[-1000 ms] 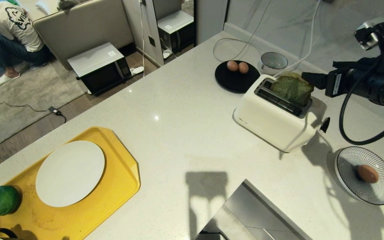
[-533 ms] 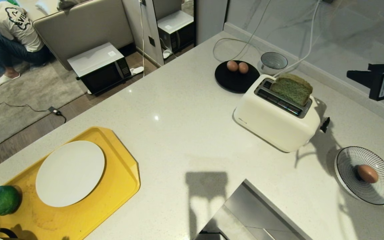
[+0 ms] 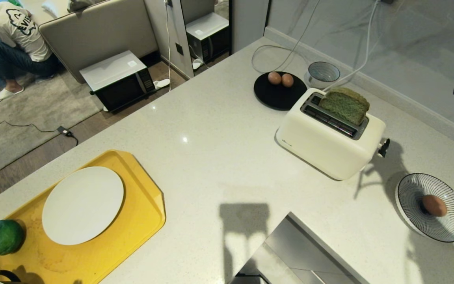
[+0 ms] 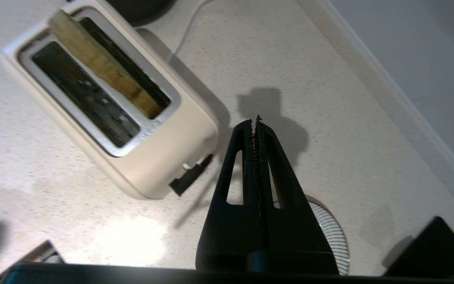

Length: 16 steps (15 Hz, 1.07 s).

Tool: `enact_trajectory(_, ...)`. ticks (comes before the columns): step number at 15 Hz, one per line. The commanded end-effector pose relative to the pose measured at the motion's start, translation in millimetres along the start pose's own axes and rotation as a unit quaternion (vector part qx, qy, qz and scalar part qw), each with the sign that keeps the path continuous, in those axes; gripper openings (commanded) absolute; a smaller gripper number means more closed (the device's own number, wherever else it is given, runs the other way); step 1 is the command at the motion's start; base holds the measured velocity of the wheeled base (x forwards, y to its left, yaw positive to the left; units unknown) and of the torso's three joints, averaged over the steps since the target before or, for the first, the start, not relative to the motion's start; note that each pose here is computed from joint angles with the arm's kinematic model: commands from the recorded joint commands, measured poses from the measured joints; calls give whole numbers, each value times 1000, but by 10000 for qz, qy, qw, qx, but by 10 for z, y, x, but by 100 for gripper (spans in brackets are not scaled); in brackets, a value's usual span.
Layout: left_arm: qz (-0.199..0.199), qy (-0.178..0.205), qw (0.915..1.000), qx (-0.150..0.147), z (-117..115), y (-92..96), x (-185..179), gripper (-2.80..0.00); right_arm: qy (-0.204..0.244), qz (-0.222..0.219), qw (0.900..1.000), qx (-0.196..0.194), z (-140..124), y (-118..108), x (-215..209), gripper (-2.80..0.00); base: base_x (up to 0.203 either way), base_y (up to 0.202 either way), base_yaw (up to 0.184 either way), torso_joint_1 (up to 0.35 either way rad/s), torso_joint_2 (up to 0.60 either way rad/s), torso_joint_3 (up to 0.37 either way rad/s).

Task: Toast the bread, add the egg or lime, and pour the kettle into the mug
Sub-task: Use a bread toaster

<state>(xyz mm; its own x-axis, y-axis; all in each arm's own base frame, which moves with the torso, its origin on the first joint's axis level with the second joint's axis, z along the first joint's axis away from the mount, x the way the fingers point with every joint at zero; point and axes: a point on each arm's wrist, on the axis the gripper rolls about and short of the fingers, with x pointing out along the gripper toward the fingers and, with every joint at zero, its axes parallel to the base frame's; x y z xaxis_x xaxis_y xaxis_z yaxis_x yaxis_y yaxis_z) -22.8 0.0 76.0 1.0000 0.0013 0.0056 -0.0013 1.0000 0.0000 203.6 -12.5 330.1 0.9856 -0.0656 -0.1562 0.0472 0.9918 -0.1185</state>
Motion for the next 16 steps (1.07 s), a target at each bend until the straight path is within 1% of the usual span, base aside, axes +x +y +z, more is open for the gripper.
enact_trajectory(1,1,-5,10000,0,0,0,-1,-280,-23,3,9998,222,2,-8,-26,-280,0,0,0,0,0,0)
enact_trajectory(2,1,-3,10000,0,-1,0,-1,-280,-15,15,9986,534,-24,-4,-72,-280,0,0,0,0,0,0)
enact_trajectory(3,1,-3,10000,0,-1,0,-1,-280,39,83,9974,710,-78,4,-103,-280,0,0,0,0,0,0)
enact_trajectory(4,1,-3,10000,0,-1,0,-1,-280,104,54,9971,754,-130,-14,-98,-280,0,0,0,0,0,0)
enact_trajectory(6,1,-11,10000,0,1,0,-1,-280,171,-130,9967,780,-200,-86,-147,-280,0,0,0,0,0,0)
enact_trajectory(9,1,-7,10000,0,0,0,-1,-280,478,-407,9948,805,-378,-189,-109,-280,0,0,0,0,0,0)
enact_trajectory(10,1,-3,10000,0,-1,0,-1,-280,521,-417,9944,815,-404,-215,-92,-280,0,0,0,0,0,0)
enact_trajectory(11,1,-3,10000,0,-1,0,-1,-280,591,-297,9946,800,-458,-206,-91,-280,0,0,0,0,0,0)
enact_trajectory(13,1,-3,10000,0,-1,0,-1,-280,710,-162,9945,750,-629,-180,-101,-280,0,0,0,0,0,0)
enact_trajectory(14,1,-6,10000,0,0,0,-1,-280,671,-154,9950,722,-721,-176,-72,-280,0,0,0,0,0,0)
enact_trajectory(16,1,-8,10000,0,0,0,-1,-280,336,-107,9976,599,-861,-184,63,-280,0,0,0,0,0,0)
